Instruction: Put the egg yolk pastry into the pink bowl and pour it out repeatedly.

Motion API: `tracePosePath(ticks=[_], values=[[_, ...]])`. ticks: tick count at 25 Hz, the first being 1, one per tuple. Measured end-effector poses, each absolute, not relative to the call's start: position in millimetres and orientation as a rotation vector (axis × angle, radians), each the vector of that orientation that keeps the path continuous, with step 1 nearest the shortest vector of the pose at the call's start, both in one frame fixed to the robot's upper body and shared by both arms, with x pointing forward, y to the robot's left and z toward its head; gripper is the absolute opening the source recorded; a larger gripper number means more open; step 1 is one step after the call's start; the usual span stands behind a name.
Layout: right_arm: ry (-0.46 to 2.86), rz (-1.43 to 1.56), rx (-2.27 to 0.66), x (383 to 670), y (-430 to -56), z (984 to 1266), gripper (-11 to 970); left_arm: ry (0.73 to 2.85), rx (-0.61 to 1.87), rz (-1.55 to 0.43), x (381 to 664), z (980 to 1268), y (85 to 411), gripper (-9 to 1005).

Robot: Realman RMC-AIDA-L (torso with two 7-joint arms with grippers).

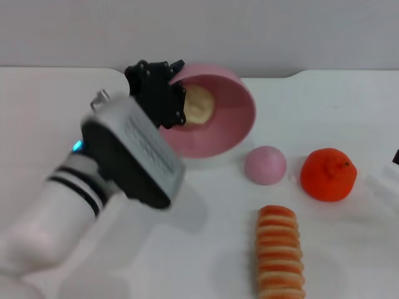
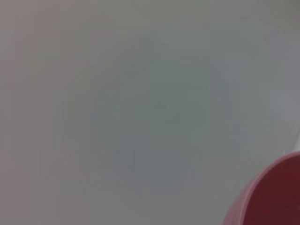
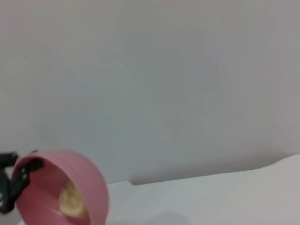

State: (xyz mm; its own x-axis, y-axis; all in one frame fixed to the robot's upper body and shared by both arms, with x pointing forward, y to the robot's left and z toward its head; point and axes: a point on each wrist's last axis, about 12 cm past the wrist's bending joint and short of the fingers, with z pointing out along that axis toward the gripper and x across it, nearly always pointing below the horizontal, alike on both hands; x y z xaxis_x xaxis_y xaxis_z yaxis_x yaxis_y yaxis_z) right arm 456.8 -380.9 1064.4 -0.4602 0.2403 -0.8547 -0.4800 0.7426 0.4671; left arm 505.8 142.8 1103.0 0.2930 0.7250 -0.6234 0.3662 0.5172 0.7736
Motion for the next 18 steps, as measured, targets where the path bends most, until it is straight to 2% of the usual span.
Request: tracePosePath(ticks=[5,8,18], values=[[1.869,0.837,-0.166,452.8,-384.2,1063.9,618,1.015,0.996,0.538,485.3,1079.6,141.3,1],[1.867,0.839,-0.170,454.1,-383.5,1064.4,618,0.860,1.015,0.602,477.2,1070.2,143.8,1],[1.859,0.842,-0.208,457.0,-377.5,1062.7,617,0.774,1.129,0.677,480.0,1059.9,143.6,0]])
